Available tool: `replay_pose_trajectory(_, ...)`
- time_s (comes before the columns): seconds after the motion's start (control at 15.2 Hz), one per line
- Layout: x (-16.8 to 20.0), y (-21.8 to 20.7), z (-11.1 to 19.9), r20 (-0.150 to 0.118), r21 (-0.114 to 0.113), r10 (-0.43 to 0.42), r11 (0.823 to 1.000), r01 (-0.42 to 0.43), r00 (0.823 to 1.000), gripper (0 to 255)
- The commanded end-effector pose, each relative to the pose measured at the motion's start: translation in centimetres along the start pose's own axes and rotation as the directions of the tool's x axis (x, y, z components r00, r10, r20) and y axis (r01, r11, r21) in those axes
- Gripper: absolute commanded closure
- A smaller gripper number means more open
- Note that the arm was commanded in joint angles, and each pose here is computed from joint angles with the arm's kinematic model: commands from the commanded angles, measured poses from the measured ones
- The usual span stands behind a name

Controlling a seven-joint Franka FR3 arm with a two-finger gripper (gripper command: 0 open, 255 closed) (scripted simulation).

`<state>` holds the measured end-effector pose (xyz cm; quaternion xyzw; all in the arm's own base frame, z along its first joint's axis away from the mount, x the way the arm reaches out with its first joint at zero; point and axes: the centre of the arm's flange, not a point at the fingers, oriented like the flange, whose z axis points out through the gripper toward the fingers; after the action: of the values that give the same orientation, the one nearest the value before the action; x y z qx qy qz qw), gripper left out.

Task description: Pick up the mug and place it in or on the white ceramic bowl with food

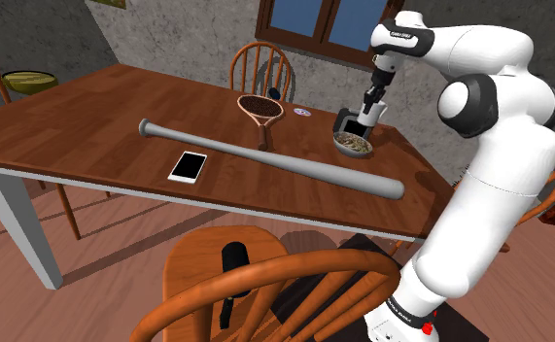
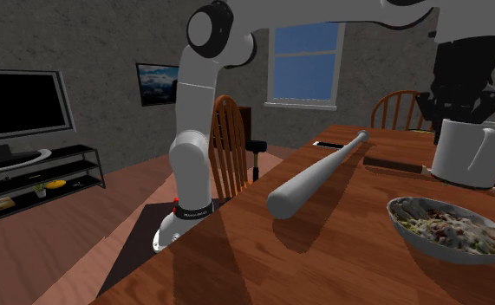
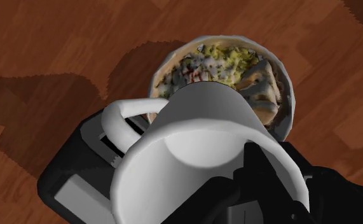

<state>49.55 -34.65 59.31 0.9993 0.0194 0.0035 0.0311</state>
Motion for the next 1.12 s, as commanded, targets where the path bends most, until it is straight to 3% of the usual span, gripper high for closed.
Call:
replay_pose_trajectory(0.0,0.0,0.0,1.1,-0.001,0.000,0.000,1.000,0.000,1.000,255)
replay_pose_trajectory(0.66,-0.1,-0.4,6.7,-0.001,0.000,0.000,1.000,0.000,1.000,255)
replay_pose_trajectory(1.06,-0.1,-0.4,6.7,-0.001,0.000,0.000,1.000,0.000,1.000,255)
